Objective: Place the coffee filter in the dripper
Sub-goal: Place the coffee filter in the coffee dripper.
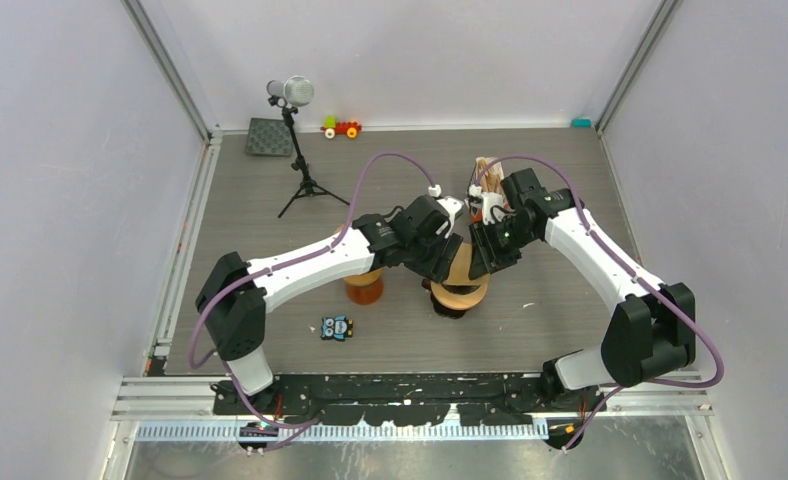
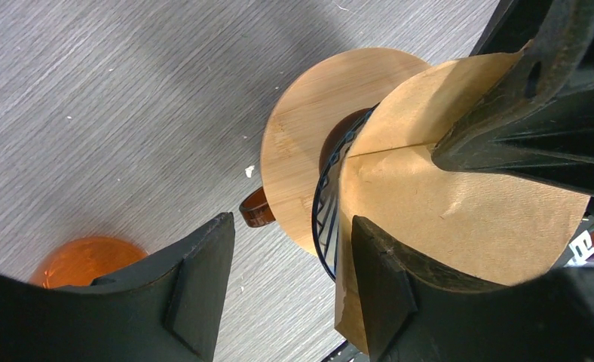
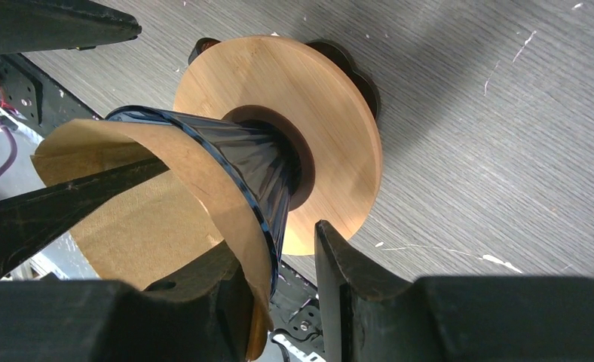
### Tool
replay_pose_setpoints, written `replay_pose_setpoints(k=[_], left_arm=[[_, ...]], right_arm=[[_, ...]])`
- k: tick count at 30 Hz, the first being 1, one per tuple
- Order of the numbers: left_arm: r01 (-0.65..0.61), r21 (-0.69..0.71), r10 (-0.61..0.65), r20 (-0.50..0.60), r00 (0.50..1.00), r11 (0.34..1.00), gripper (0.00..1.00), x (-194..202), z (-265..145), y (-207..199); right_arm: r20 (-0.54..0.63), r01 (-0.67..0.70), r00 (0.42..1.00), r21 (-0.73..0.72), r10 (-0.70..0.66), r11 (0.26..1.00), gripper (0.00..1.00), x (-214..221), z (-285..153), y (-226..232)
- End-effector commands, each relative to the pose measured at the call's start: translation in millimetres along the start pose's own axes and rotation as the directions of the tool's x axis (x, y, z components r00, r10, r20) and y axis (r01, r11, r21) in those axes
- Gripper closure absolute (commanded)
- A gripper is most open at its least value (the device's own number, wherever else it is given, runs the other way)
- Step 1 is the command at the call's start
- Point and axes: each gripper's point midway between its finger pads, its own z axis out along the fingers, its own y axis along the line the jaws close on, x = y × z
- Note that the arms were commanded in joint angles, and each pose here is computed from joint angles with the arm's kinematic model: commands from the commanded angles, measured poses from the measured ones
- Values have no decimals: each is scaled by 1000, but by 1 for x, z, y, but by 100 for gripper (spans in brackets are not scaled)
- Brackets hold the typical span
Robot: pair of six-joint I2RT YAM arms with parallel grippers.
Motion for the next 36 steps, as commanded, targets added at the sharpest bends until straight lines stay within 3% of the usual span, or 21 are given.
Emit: replay_pose_setpoints(k=[1, 24, 36], left_arm=[[-29, 3, 29, 24, 999, 1000, 40, -4, 5, -1], [-41, 3, 41, 13, 999, 999, 41, 6, 11, 2], [-66, -10, 66, 58, 996, 998, 41, -6, -1, 4]], right_arm=[[29, 37, 999, 19, -37, 999, 63, -5, 0, -1], [46, 71, 996, 55, -74, 996, 62, -7, -3, 0], [129, 84, 988, 17, -85, 996, 49, -30, -29, 13]])
